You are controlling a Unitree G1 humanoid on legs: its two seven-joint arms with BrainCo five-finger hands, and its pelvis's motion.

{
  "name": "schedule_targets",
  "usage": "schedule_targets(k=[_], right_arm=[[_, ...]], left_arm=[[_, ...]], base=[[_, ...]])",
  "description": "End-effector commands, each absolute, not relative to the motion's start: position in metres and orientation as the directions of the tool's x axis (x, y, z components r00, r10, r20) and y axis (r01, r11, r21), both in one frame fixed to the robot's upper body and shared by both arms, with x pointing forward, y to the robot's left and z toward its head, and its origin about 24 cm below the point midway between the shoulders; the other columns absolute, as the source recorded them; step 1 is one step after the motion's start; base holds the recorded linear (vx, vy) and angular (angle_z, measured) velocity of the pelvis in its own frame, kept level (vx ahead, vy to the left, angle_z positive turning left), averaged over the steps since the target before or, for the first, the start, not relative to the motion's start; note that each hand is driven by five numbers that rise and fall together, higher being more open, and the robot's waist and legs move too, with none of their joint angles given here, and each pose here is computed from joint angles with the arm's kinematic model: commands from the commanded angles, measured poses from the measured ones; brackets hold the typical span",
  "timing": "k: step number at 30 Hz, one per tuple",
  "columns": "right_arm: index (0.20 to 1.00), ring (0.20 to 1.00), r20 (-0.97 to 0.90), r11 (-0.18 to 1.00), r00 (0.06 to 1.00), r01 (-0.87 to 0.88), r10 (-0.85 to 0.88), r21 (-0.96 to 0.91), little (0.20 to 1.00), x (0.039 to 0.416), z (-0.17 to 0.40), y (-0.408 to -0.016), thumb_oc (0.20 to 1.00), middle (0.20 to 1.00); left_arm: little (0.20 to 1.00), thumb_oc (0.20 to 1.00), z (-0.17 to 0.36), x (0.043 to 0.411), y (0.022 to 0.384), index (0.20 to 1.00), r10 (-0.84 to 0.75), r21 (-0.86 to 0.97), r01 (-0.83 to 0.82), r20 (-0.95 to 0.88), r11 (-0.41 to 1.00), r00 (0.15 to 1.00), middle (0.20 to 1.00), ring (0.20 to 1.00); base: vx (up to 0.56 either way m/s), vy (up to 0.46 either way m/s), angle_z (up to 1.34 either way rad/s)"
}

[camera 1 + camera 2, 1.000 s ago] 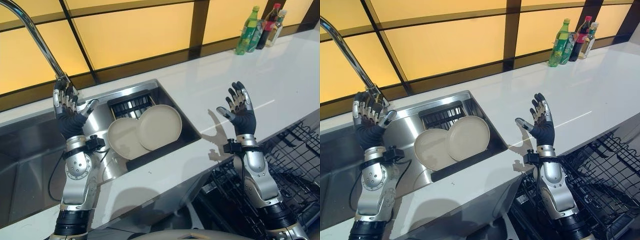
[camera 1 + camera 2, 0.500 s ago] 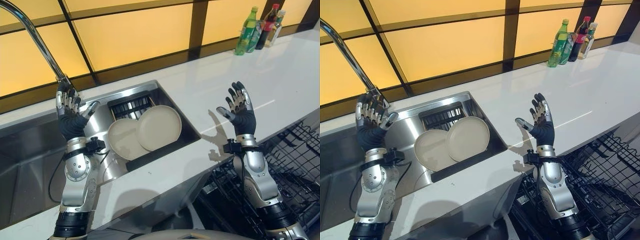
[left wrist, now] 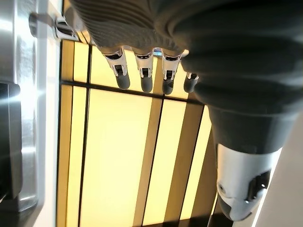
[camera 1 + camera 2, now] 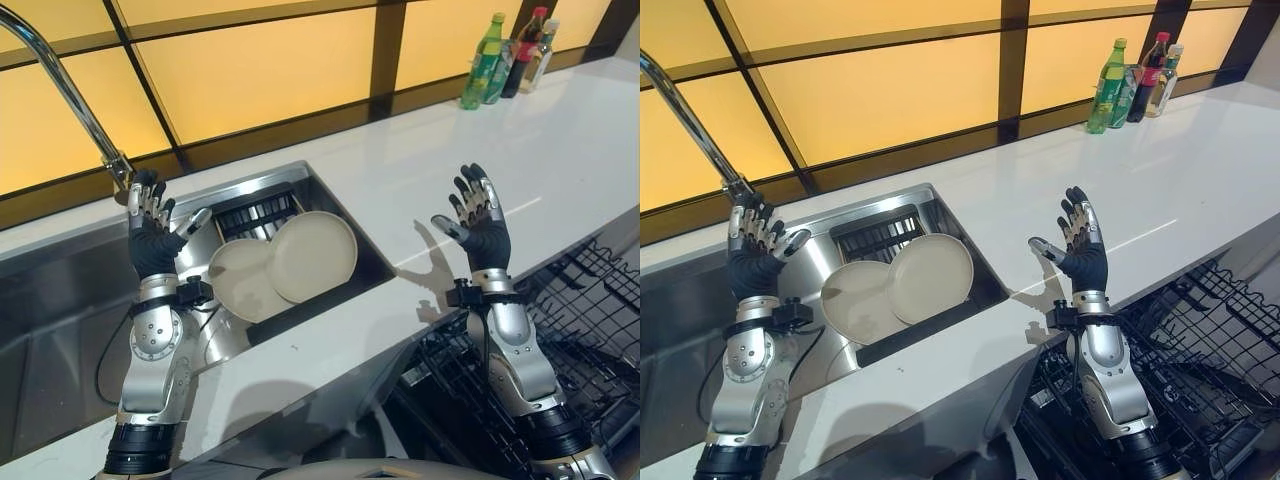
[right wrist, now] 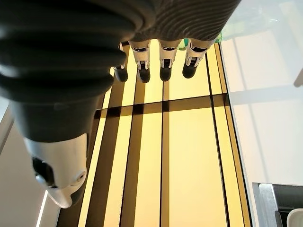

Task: Pick up plates and place into dishwasher.

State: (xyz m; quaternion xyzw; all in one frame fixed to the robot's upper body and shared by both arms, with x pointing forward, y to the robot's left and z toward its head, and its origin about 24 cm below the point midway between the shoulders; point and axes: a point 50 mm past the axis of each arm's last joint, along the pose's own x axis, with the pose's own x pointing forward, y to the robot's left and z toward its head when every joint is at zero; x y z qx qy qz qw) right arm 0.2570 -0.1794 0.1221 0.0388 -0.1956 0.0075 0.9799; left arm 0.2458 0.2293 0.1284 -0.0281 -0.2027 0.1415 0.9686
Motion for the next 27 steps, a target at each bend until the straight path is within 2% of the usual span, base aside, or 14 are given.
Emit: schedule_targets(k=[1,9,19,27], right_arm=[[1.000,1.000,0.466,0.997,0.885,-0.044,0.007,0.070,1.000,0.257,0.141,-0.179,1.000,1.000],[1.000,1.000,0.413,0.997,0.910,-0.072,0.050,0.038,1.000,0.255,0.130,-0.178,1.000,1.000],[1.000,1.000,0.336,0.996,0.939,-0.089,0.073,0.032,1.000,0.251,0.118,-0.177,1.000,1.000],[1.000,1.000,0.309,0.997,0.949,-0.076,0.067,0.016,1.000,0.250,0.112,-0.182,1.000,1.000]], left_arm=[[1.000,1.000,0.148,0.253,0.241,1.000,0.210,0.030,-0.254,0.470,0.967,0.857,1.000,1.000],[1.000,1.000,0.147,0.259,0.247,1.000,0.195,0.083,-0.253,0.429,0.964,0.882,1.000,1.000],[1.000,1.000,0.143,0.270,0.254,1.000,0.141,0.323,-0.284,0.401,0.903,0.905,1.000,1.000],[1.000,1.000,0.131,0.272,0.261,1.000,0.174,0.357,-0.300,0.344,0.885,0.923,1.000,1.000]], base=[[0.01,0.026,-0.14],[0.12,0.149,-0.09],[0.14,0.135,-0.13],[0.10,0.077,-0.03]])
